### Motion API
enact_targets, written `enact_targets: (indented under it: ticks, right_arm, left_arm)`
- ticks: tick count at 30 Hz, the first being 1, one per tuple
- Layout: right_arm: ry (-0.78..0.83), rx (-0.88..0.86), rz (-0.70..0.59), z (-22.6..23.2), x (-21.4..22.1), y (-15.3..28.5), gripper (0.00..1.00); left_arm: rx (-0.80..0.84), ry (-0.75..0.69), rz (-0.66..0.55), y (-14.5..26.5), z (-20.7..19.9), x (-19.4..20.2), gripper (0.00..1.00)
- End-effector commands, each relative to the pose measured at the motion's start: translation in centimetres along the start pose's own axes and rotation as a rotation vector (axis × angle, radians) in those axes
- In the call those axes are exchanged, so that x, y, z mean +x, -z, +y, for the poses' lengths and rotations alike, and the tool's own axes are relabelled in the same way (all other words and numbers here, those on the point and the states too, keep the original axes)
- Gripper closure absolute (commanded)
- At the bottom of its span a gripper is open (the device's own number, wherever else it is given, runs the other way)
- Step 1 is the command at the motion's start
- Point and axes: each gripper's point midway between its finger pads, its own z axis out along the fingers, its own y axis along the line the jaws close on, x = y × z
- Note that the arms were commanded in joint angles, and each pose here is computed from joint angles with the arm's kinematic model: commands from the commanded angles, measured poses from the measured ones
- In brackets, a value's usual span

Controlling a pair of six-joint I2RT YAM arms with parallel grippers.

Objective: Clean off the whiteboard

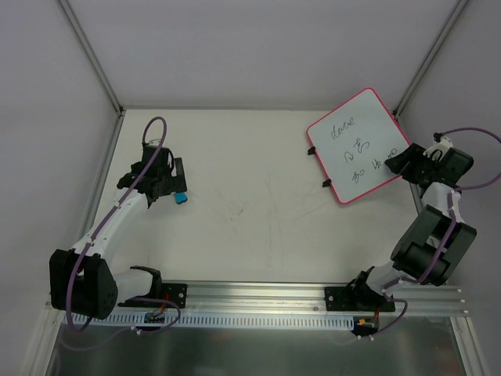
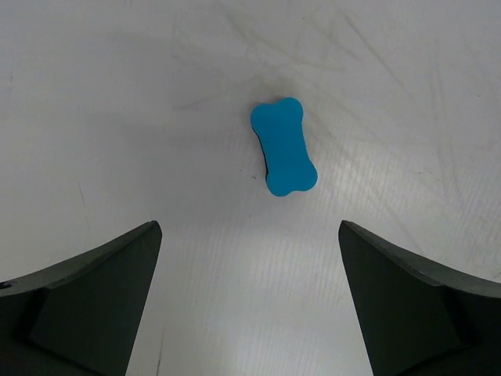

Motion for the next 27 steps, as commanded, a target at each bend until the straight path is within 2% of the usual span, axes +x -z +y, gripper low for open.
enact_targets:
  ticks: [1,7,10,13,14,17,27]
  right_arm:
    - [0.048,-0.095,-0.023,0.8,0.0,0.3,0.41]
    - [0.023,-0.172,-0.006,1.0,0.8,0.8,0.46]
    - [0.019,-0.193,0.001,0.8,1.0,0.7,0.54]
    - [0.009,-0.239,0.009,1.0,1.0,0.7,0.67]
    - [0.006,-0.248,0.011,1.0,1.0,0.6,0.78]
    - [-0.017,-0.301,0.012,1.3,0.7,0.7,1.00]
    - [0.074,-0.378,-0.164,6.7,-6.4,4.6,1.00]
  left_arm:
    - [-0.039,-0.020,-0.038,-0.2,0.6,-1.1,0.01]
    - [-0.055,-0.027,-0.035,-0.4,0.8,-1.3,0.01]
    - [-0.065,-0.028,-0.032,-0.6,0.9,-1.2,0.01]
    - [-0.074,-0.028,-0.030,-0.6,1.1,-1.1,0.01]
    - [-0.075,-0.028,-0.030,-0.7,1.1,-1.1,0.01]
    - [-0.084,-0.027,-0.022,-0.9,1.2,-0.9,0.01]
    - [-0.060,-0.005,-0.023,-0.7,0.8,-0.8,0.01]
